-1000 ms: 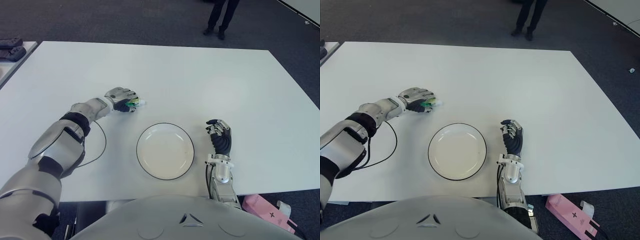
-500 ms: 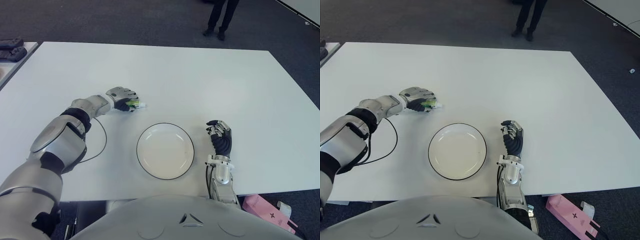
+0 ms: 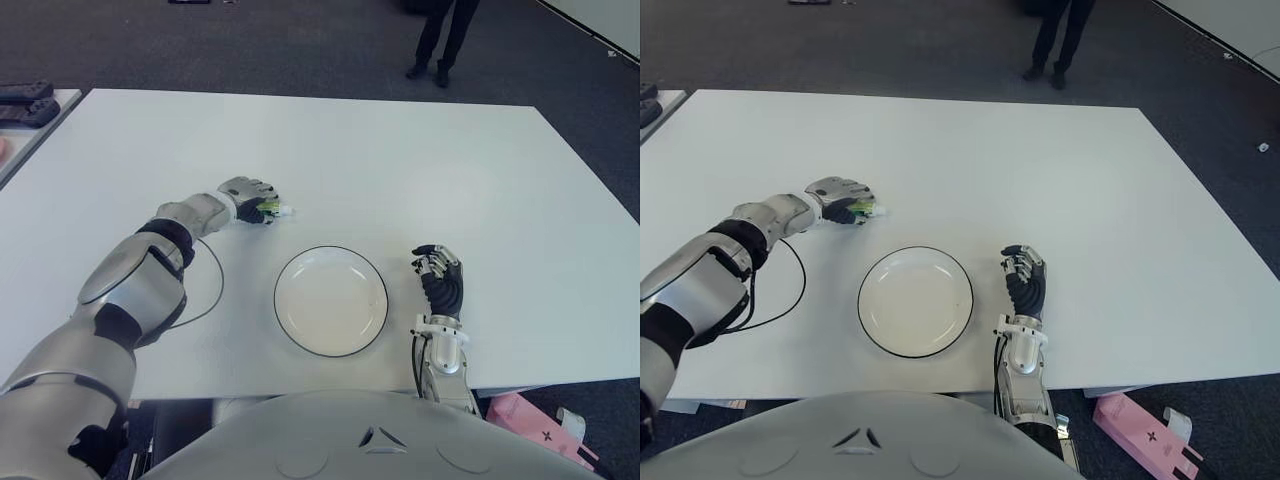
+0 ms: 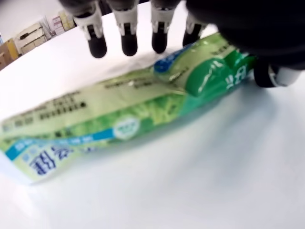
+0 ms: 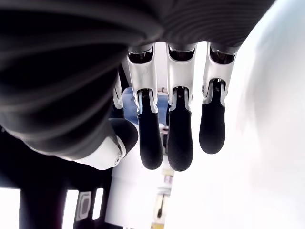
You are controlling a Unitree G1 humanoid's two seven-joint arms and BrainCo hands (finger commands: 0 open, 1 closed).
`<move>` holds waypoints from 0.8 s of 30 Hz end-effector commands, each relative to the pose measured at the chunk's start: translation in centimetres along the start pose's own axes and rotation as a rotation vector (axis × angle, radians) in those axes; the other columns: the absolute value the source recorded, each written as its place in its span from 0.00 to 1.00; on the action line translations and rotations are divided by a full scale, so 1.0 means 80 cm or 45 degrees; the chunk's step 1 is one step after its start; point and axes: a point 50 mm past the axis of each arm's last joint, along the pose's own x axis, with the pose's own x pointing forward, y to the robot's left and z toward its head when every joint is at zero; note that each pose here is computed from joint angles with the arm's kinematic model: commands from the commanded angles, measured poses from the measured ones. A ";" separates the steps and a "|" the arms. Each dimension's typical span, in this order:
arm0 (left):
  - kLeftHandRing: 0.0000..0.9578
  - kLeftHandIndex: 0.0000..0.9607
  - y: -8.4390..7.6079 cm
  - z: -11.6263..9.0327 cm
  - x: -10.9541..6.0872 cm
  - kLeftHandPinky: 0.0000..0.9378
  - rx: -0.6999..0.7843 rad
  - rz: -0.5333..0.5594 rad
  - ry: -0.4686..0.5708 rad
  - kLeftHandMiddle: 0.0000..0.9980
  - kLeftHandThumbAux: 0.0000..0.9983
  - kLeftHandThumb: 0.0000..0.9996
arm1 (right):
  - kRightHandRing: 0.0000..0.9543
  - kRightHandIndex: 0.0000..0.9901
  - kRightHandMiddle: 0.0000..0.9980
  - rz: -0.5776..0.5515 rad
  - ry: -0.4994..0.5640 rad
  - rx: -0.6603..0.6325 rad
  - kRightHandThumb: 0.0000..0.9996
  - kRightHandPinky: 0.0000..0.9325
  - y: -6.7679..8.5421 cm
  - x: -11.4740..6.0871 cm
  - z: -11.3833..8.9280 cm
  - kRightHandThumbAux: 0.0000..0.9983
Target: Put the toothpaste on the table into the plate.
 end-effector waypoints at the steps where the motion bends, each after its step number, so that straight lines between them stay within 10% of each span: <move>1: 0.00 0.00 -0.060 0.016 -0.005 0.00 -0.016 -0.281 0.019 0.00 0.21 0.41 | 0.55 0.44 0.48 0.004 0.098 -0.027 0.71 0.56 -0.002 -0.009 -0.015 0.73; 24: 0.00 0.00 -0.082 0.019 -0.008 0.11 -0.027 -0.261 0.116 0.00 0.35 0.46 | 0.55 0.44 0.49 0.011 0.058 -0.012 0.72 0.56 0.000 -0.010 -0.010 0.73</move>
